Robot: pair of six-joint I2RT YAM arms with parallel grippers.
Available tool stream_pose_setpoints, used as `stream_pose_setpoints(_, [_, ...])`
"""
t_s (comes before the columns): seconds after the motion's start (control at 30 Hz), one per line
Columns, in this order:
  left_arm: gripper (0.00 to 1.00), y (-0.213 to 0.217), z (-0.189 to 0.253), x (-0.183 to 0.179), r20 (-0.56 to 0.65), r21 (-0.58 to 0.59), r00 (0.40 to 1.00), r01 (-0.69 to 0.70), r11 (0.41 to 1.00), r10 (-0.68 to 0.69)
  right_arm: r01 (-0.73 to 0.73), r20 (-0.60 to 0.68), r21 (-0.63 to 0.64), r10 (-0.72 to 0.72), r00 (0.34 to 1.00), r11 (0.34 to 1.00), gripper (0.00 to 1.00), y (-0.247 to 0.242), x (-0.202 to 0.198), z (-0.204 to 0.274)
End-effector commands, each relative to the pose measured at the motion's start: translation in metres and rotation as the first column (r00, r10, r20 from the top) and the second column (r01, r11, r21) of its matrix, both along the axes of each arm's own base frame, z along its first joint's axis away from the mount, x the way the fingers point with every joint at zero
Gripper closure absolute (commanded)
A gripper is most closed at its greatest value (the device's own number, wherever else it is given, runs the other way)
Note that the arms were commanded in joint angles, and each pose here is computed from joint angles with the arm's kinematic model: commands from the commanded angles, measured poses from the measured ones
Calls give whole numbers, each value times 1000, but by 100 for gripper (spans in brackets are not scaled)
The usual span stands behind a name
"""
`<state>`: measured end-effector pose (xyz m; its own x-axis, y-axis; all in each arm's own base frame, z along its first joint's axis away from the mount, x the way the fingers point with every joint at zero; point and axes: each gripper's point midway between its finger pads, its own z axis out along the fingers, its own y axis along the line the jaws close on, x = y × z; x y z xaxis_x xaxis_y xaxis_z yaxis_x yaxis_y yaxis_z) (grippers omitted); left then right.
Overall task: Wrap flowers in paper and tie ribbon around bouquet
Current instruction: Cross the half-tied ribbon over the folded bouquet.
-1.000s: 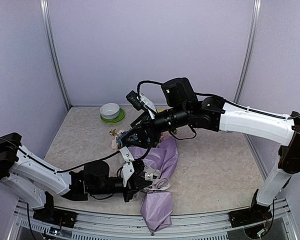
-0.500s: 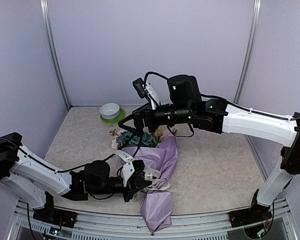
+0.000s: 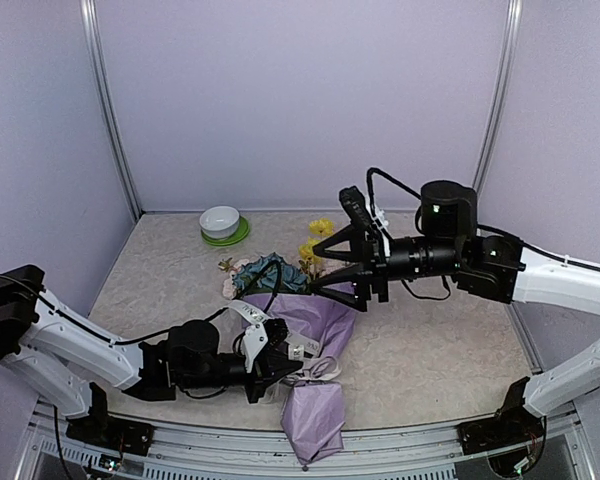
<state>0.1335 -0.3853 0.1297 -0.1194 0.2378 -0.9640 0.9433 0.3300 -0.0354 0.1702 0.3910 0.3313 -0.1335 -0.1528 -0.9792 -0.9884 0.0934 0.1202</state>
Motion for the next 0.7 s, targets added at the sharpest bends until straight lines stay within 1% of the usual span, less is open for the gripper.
stream_pose_setpoints(0.0, [100, 2, 9, 3, 4, -38, 1000, -4, 999, 4, -156, 45, 6, 155, 987, 988, 34, -9, -26, -33])
stream_pose_setpoints(0.03, [100, 2, 9, 3, 5, -38, 1000, -1, 999, 2, -188, 16, -11, 189, 982, 982, 44, -8, -30, -45])
stream_pose_setpoints(0.07, [100, 1, 9, 2, 6, -40, 1000, 0, 999, 0, -204, -16, -23, 203, 979, 979, 48, -5, -31, -55])
stream_pose_setpoints(0.17, [100, 0, 10, 2, 5, -40, 1000, 6, 999, -5, -219, -97, -51, 213, 972, 974, 40, 8, -24, -79])
stream_pose_setpoints(0.23, [100, 0, 11, 2, 5, -41, 1000, 7, 999, -7, -224, -135, -72, 213, 968, 972, 39, 21, -17, -93])
stream_pose_setpoints(0.37, [100, 0, 11, 1, 5, -39, 1000, 10, 999, -10, -266, -131, -97, 252, 959, 959, 32, 45, -21, -107])
stream_pose_setpoints(0.43, [100, 0, 11, 1, 6, -35, 1000, 12, 999, -12, -279, -134, -98, 265, 955, 955, 33, 51, -20, -111])
stream_pose_setpoints(0.47, [100, 0, 11, 1, 6, -33, 1000, 13, 999, -13, -289, -140, -96, 274, 951, 953, 36, 52, -21, -112])
stream_pose_setpoints(0.5, [100, -1, 11, 2, 7, -31, 1000, 13, 999, -12, -302, -147, -92, 287, 947, 949, 41, 54, -22, -113])
stream_pose_setpoints(0.57, [100, -1, 11, 3, 6, -27, 1000, 9, 1000, -9, -326, -164, -86, 309, 937, 942, 60, 55, -25, -115])
stream_pose_setpoints(0.6, [100, -1, 10, 3, 6, -25, 1000, 7, 1000, -7, -336, -173, -85, 318, 932, 938, 70, 55, -27, -116])
stream_pose_setpoints(0.63, [100, -1, 10, 4, 5, -23, 1000, 5, 1000, -5, -346, -179, -84, 327, 928, 935, 85, 54, -29, -117])
stream_pose_setpoints(0.67, [100, 0, 10, 4, 6, -22, 1000, 3, 1000, -3, -354, -181, -80, 336, 924, 932, 95, 53, -31, -116])
